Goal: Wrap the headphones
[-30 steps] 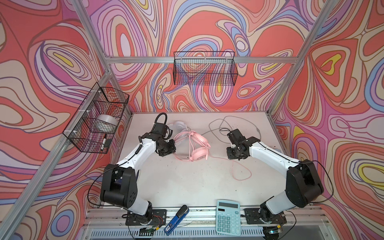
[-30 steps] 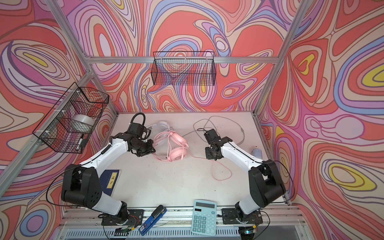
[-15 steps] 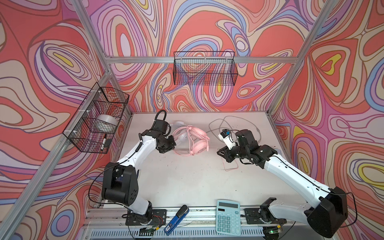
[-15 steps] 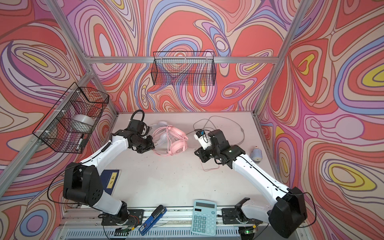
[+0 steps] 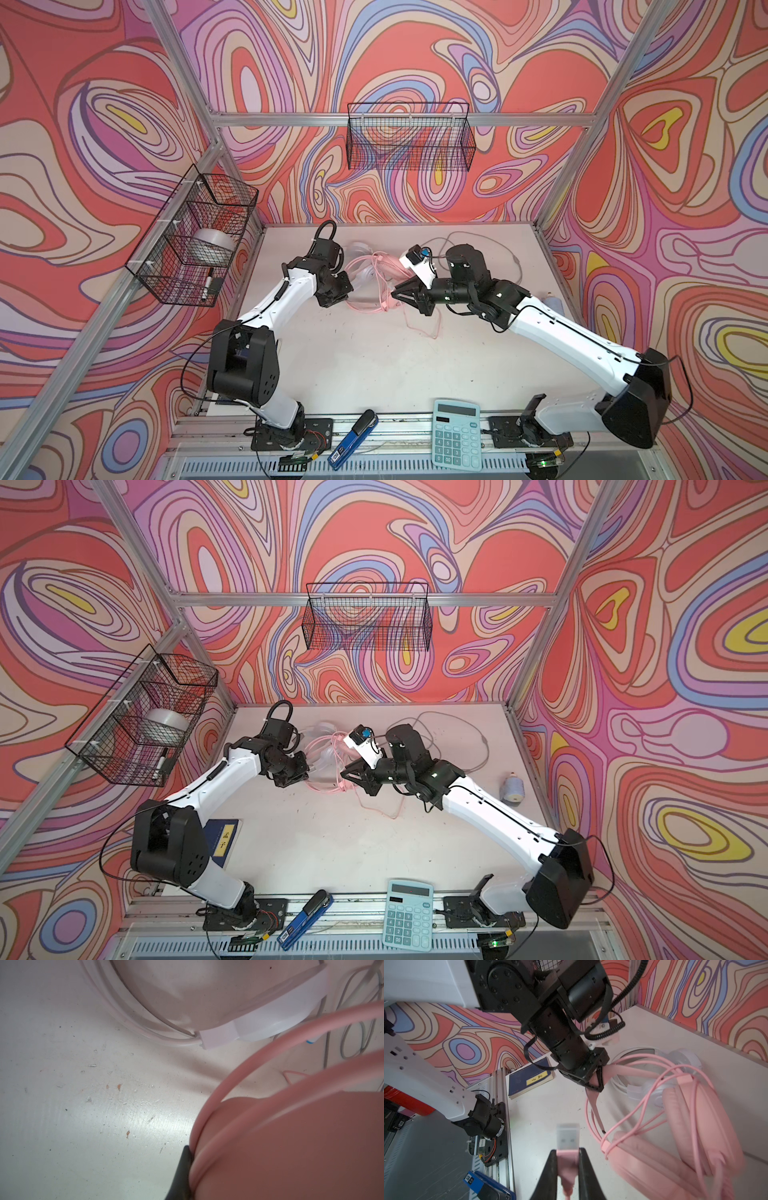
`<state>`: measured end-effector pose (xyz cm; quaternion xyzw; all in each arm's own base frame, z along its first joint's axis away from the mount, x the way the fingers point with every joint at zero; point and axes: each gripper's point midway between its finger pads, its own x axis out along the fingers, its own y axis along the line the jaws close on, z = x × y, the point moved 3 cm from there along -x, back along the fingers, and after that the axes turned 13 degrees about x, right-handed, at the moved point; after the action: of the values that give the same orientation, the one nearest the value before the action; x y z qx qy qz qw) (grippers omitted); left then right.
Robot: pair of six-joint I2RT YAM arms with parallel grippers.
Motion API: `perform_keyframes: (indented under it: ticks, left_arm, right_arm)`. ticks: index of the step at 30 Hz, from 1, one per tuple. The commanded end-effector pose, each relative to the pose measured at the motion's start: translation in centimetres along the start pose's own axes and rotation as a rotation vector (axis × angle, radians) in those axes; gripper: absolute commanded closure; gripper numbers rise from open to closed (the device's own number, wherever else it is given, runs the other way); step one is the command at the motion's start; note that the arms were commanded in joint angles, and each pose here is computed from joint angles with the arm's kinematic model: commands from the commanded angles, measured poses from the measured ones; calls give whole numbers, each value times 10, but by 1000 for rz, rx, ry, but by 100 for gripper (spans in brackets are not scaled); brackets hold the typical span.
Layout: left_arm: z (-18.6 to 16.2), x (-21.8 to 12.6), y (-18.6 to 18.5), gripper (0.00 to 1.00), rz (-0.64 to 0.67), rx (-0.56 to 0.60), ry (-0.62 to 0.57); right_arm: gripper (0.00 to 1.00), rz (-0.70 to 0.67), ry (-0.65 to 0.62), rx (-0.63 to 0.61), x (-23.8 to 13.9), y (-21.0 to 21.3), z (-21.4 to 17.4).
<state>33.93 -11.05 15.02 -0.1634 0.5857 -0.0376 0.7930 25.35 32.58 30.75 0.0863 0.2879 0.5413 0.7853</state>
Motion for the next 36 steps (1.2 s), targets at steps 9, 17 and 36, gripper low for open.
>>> perform_keyframes:
  ticks: [9,17,36]
  left_arm:
    - [7,-8,-31,100,-72,77,-10]
    - [-1,-9,-40,100,-116,165,6]
    - [-22,-36,-50,100,-220,376,-10]
  right_arm:
    - [100,-12,-254,-5,34,-4,78]
    - [100,-173,-370,23,29,-53,123]
    - [100,-611,-580,141,-33,-207,138]
